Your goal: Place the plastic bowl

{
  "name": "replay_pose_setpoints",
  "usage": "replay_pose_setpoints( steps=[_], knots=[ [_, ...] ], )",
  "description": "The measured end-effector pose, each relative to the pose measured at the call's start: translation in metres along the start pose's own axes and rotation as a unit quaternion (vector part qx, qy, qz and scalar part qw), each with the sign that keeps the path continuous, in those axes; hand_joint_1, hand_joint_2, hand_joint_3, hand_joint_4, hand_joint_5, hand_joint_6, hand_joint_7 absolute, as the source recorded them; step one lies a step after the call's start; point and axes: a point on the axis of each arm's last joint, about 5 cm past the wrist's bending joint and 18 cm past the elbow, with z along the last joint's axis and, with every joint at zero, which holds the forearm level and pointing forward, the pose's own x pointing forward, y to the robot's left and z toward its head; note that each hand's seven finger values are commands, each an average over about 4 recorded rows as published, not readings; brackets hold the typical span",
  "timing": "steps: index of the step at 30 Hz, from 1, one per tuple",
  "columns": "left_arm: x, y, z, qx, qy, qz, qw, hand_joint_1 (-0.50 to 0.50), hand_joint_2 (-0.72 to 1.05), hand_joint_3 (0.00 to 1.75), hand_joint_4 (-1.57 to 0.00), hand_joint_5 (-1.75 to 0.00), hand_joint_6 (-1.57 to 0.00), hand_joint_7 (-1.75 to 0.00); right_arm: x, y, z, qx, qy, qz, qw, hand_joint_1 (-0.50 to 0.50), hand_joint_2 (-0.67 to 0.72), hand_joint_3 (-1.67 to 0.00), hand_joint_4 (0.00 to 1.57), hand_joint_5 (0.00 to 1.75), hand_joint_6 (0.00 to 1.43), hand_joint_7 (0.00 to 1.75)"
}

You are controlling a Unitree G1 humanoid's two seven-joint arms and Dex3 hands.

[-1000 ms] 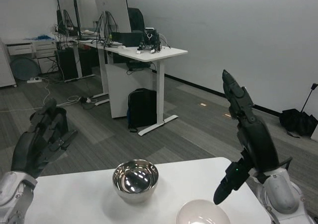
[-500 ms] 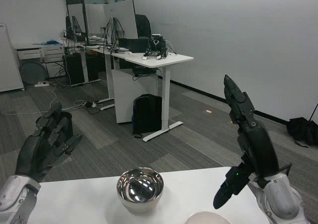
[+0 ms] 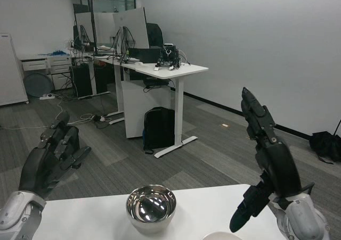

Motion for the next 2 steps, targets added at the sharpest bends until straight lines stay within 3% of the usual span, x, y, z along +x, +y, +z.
replay_pose_setpoints(
  steps=[2],
  knots=[
    [0.0, -0.0001, 0.0001, 0.0, 0.0, 0.0, 1.0, -0.5, 0.87, 0.09, 0.0, 0.0, -0.05, -0.07, 0.0, 0.0001, 0.0, 0.001, 0.0, 0.0, 1.0, -0.47, 0.53, 0.0, 0.0, 0.0, 0.0, 0.07]
  ],
)
